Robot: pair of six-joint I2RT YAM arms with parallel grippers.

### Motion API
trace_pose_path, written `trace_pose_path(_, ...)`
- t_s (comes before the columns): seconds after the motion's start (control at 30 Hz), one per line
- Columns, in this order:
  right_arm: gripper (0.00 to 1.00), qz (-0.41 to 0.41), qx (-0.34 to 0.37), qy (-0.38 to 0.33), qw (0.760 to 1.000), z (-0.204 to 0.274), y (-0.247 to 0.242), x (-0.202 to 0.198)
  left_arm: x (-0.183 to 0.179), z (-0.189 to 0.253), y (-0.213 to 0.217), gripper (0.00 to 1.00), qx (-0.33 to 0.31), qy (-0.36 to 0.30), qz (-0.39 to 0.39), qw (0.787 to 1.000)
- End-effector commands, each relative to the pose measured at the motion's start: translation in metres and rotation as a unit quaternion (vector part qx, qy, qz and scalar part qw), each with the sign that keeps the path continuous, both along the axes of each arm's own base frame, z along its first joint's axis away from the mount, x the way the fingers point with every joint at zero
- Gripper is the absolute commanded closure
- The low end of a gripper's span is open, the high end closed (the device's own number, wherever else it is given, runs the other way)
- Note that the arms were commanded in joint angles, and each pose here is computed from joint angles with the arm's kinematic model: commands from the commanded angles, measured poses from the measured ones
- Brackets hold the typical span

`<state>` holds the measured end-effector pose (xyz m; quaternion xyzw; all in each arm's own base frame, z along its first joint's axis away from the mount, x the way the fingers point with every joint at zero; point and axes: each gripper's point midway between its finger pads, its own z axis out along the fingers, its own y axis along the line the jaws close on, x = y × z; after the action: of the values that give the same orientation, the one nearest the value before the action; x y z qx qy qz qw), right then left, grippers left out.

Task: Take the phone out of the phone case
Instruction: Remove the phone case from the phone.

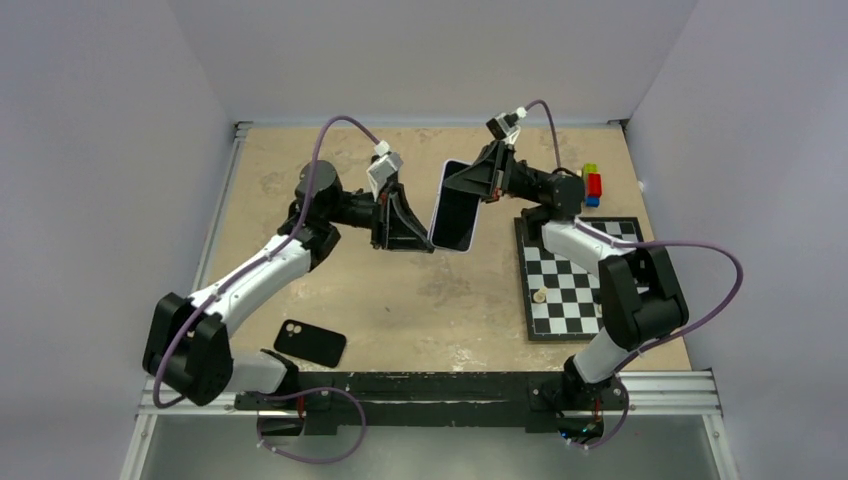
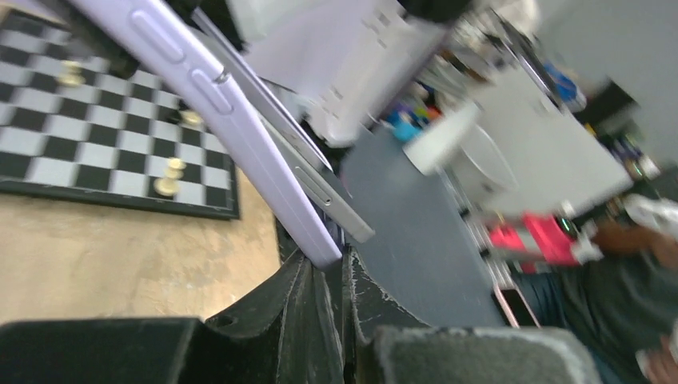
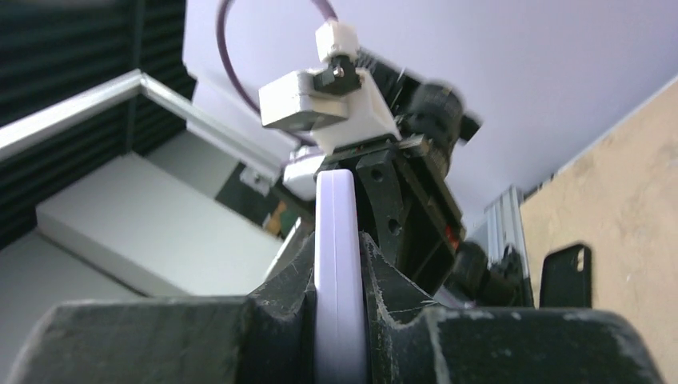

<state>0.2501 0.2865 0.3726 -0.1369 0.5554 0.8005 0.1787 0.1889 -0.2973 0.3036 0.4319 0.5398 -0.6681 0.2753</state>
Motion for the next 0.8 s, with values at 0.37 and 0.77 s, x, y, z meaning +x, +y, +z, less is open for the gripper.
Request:
trace_pose_path(0.37,1.0,-0.126,0.058,-0.084,0.987,0.057,0.002,0.019,0.112,-0.015,0.056,0.53,0.076,0.079,0.495,0.862)
trace_pose_path(0.77,1.0,-0.318,0.067,0.006,0.946,0.046,-0.025,0.096,0.055,0.031,0.03,0.02,-0.132,0.069,0.38,0.913)
